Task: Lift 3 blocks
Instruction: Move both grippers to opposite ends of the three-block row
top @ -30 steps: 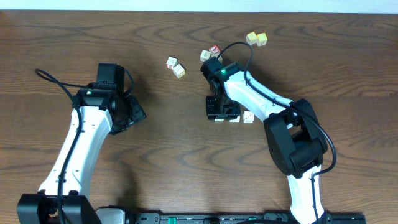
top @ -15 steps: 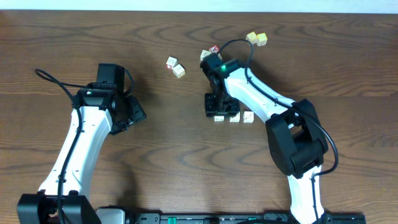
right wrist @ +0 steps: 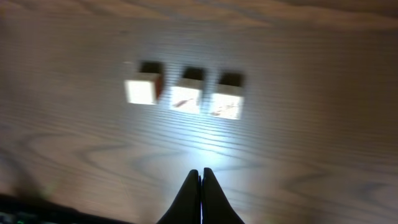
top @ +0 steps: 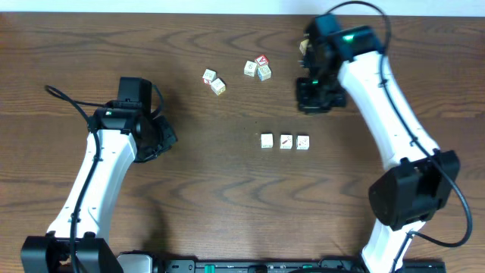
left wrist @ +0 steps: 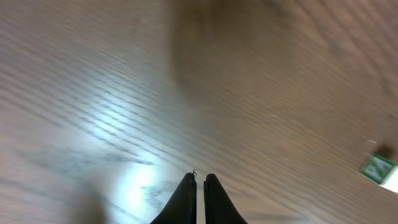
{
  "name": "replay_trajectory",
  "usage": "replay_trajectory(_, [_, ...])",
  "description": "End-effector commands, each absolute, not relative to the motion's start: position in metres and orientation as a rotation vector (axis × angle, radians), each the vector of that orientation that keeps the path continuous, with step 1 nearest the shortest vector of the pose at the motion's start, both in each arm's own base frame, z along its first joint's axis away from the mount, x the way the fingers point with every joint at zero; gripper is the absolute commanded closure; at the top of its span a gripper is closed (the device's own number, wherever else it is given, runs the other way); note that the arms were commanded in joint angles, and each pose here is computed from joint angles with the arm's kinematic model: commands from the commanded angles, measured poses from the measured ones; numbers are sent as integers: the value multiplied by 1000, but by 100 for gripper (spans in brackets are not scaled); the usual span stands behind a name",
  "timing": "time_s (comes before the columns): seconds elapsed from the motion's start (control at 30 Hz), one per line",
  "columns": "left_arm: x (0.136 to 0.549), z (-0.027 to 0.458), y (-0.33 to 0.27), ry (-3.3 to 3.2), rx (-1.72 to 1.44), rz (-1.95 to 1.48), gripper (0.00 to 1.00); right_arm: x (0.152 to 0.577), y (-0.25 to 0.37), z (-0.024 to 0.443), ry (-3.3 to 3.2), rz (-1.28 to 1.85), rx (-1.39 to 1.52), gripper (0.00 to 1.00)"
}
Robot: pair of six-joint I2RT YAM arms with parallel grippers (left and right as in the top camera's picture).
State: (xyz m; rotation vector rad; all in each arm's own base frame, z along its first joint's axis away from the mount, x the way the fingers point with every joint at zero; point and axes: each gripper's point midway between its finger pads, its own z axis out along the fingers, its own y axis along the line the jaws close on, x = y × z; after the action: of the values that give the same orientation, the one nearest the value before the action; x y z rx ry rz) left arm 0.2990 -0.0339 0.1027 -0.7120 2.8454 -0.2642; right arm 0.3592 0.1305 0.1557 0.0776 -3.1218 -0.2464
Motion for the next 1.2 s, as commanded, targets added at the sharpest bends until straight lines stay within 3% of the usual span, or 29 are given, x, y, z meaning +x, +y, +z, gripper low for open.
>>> replay_trajectory(0.0, [302,102,-66,2889,-551,-459,93,348,107,130,-3035,-215,180,99])
replay_trajectory(0.13, [309,101,-118,2889,-325,-685,93,342,89,89,-3001,-209,100,99])
replay_trajectory(0.33, [311,77,-164,2927,-144,-725,93,335,73,52,-2981,-253,-13,99])
replay_trajectory(0.73, [345,54,-203,2942,-2,-731,93,331,60,43,-2957,-306,-100,99])
replay_trajectory(1.17, [348,39,-238,2901,81,-744,93,331,91,16,-2950,-552,-178,99])
